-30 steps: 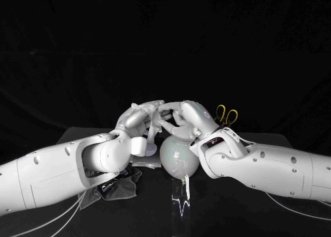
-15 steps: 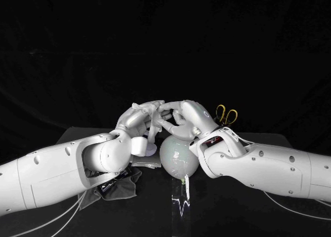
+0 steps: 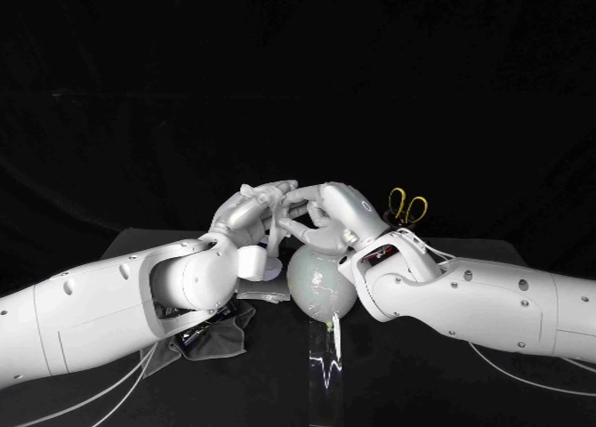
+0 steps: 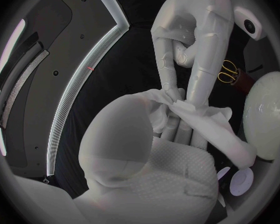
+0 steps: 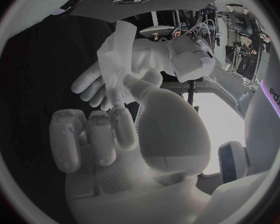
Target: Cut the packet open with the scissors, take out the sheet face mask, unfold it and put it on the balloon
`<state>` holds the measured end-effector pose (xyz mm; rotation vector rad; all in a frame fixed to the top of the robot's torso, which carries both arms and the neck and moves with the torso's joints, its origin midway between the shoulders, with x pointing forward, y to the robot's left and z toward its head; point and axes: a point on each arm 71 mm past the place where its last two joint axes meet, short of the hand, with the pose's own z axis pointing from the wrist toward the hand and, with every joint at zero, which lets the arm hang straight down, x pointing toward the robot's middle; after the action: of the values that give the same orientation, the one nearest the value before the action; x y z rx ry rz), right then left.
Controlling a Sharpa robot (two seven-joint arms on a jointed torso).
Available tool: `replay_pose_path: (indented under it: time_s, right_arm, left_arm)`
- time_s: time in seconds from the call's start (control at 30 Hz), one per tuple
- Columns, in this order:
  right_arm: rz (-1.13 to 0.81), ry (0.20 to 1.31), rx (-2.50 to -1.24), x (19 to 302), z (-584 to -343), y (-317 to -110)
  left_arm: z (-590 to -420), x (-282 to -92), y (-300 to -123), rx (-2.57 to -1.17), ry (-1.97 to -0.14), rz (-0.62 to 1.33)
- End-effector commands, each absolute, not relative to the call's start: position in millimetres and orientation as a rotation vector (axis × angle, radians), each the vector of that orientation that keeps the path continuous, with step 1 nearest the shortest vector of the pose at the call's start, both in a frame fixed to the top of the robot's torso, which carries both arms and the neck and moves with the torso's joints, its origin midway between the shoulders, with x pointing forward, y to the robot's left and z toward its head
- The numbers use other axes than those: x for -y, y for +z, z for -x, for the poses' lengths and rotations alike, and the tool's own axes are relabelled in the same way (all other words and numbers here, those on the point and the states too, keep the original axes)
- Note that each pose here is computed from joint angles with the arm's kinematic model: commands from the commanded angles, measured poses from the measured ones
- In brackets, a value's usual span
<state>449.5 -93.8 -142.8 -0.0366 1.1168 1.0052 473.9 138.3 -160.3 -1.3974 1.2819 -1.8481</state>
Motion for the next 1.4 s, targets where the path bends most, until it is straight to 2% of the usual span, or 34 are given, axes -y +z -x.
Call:
replay_pose_path:
  time_s: [0.03, 0.7, 1.4]
  right_arm:
    - [0.072, 1.017, -1.157, 90, -448, -144]
    - [0.105, 1.033, -1.226, 93, -438, -147]
    - [0.079, 1.132, -1.356, 95, -416, -151]
  left_arm:
    - [-474.5, -137.3, -158.4, -1.267, -1.856, 1.387]
    - [-477.6, -141.2, -158.8, -1.25, -1.84, 1.38]
    - [-478.6, -142.6, -158.6, -1.242, -1.846, 1.376]
